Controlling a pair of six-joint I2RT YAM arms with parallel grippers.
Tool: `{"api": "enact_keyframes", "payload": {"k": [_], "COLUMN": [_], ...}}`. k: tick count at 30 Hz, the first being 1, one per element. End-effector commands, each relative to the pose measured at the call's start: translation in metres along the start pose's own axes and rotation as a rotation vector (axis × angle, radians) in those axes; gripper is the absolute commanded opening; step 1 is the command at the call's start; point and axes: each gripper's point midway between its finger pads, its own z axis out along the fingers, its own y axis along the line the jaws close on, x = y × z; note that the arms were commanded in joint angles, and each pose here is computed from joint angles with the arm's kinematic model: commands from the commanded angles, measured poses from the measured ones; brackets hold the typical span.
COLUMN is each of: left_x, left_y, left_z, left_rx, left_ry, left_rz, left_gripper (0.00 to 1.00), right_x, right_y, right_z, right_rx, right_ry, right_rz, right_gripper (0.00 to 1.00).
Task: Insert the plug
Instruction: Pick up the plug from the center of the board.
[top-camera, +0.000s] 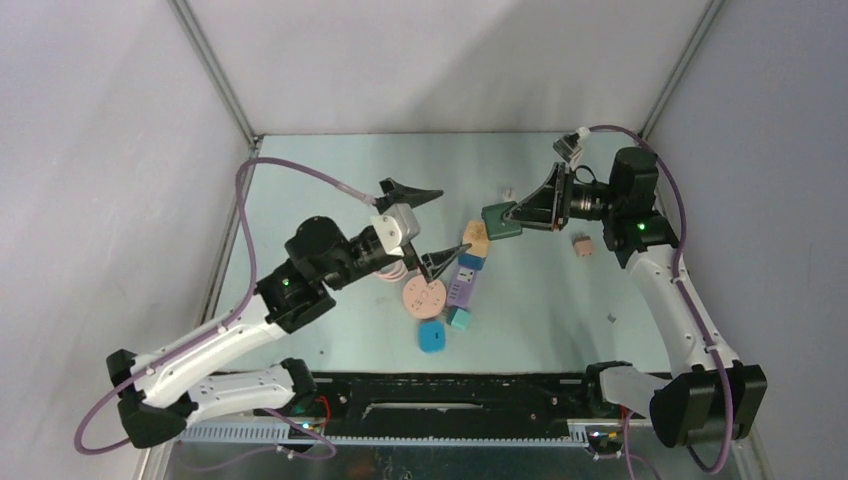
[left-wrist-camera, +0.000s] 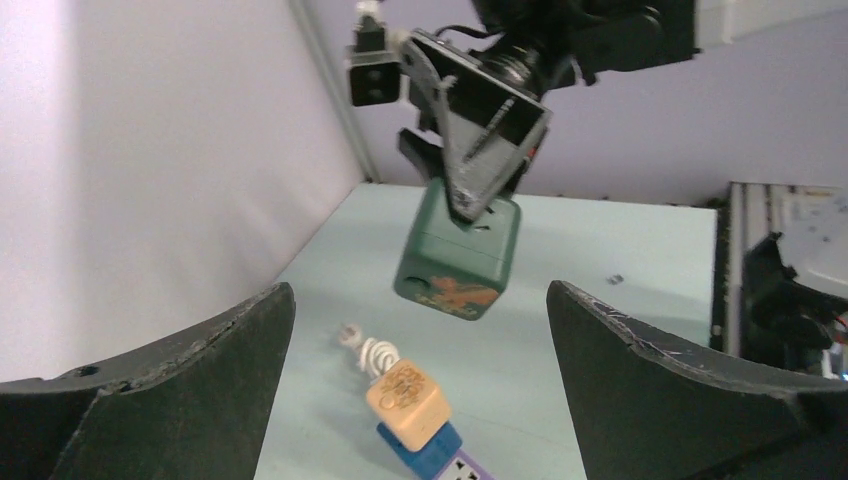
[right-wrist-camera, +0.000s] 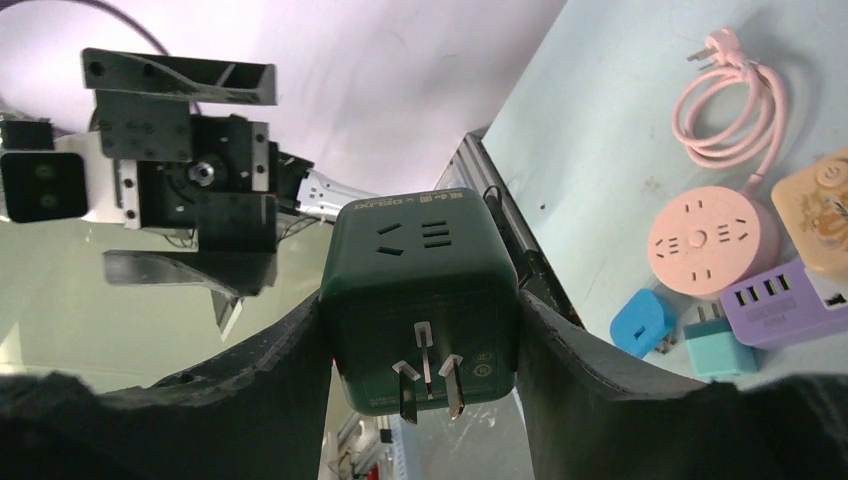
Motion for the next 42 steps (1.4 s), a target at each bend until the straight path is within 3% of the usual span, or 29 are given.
{"api": "enact_keyframes", "payload": {"k": [1,8,15,18,23,25,28,31,33,38,40,41,42], "left_x": [-0.004,-0.003,0.012,0.019,0.023,0.028,0.037,0.042,0.047,0.046,0.038,0.034,0.030], "left_y": [-0.025,-0.036,-0.027,-0.024,-0.021,-0.020,-0.016,-0.013,-0.012,-0.010,-0.012,-0.014,-0.016], "left_z": [0.006,0.026,0.045,0.050,0.054,0.057,0.059,0.060,0.059,0.054,0.053,0.052,0.052], "left_rx": [0.165,0.216,0.160,0.140,0.116,0.116,0.095,0.086,0.083,0.074,0.092,0.110,0.122], "left_ry": [-0.104,-0.217,-0.230,-0.219,-0.233,-0.211,-0.176,-0.154,-0.137,-0.135,-0.146,-0.150,-0.152], "left_rz": [0.032,0.042,0.123,0.138,0.149,0.163,0.177,0.198,0.220,0.260,0.258,0.252,0.237], "left_gripper": [1.00,0.99,0.88,0.77,0.68,0.71,0.90,0.90,0.85,0.59,0.41,0.24,0.14], "right_x": [0.003,0.008,0.009,0.010,0.009,0.009,0.011,0.012,0.012,0.014,0.015,0.016,0.015], "right_y": [0.036,0.056,0.061,0.062,0.064,0.063,0.063,0.064,0.064,0.052,0.046,0.042,0.041], "right_z": [-0.005,0.004,0.010,0.012,0.012,0.012,0.012,0.012,0.012,0.014,0.015,0.016,0.016], "right_rx": [-0.106,-0.166,-0.180,-0.188,-0.190,-0.192,-0.196,-0.197,-0.197,-0.172,-0.156,-0.146,-0.141], "right_ry": [0.036,0.065,0.069,0.078,0.074,0.079,0.090,0.094,0.095,0.104,0.102,0.101,0.098], "right_rz": [-0.148,-0.190,-0.184,-0.180,-0.181,-0.181,-0.174,-0.174,-0.174,-0.149,-0.140,-0.132,-0.136], "right_gripper": [0.00,0.00,0.00,0.00,0.00,0.00,0.00,0.00,0.00,0.00,0.00,0.00,0.05]}}
